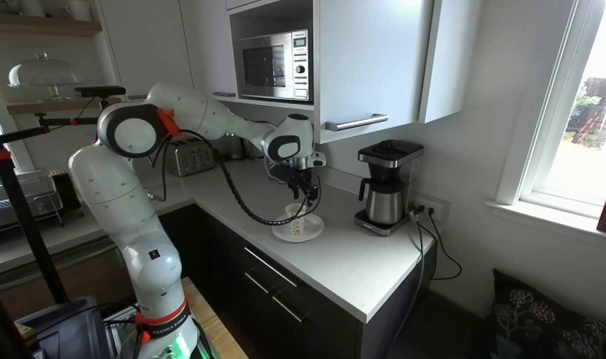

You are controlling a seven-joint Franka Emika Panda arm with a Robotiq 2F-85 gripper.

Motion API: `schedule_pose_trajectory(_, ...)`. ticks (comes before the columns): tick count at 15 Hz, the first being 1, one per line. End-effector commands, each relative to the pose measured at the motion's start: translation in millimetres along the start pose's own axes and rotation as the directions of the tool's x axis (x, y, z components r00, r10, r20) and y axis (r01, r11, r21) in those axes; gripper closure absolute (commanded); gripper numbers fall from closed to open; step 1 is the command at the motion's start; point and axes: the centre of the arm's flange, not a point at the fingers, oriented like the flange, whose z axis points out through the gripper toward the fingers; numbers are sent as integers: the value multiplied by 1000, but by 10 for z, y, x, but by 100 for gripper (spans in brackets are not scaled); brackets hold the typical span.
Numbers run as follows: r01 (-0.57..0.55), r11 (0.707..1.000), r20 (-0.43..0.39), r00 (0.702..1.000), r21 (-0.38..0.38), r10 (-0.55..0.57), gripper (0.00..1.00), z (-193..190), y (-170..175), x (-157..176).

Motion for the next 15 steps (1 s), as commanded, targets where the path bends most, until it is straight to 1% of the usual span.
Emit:
schedule_pose_trajectory(1, -126, 988, 32, 991, -94, 129, 0, -556, -11, -171)
schedule_pose_trajectory(3, -160, 977, 53, 984, -143, 169, 0, -881, 27, -323)
schedule_pose_trajectory(4, -176, 966, 74, 978, -187, 193, 0, -1042, 43, -417)
schedule_pose_trajectory(5, -194, 958, 83, 973, -212, 215, 0, -1176, 75, -519)
schedule_pose_trajectory(7, -236, 936, 100, 958, -263, 269, 0, -1437, 119, -705)
schedule_pose_trajectory(8, -259, 919, 101, 949, -296, 300, 0, -1563, 133, -789)
schedule_pose_trajectory(10, -298, 895, 93, 934, -332, 345, 0, -1787, 163, -974)
schedule_pose_trajectory(11, -308, 896, 71, 935, -320, 346, 0, -1858, 142, -1012)
schedule_pose_trajectory(12, -278, 915, 86, 945, -294, 315, 0, -1722, 186, -874)
schedule_pose_trajectory(15, -295, 909, 56, 944, -293, 325, 0, -1883, 160, -970)
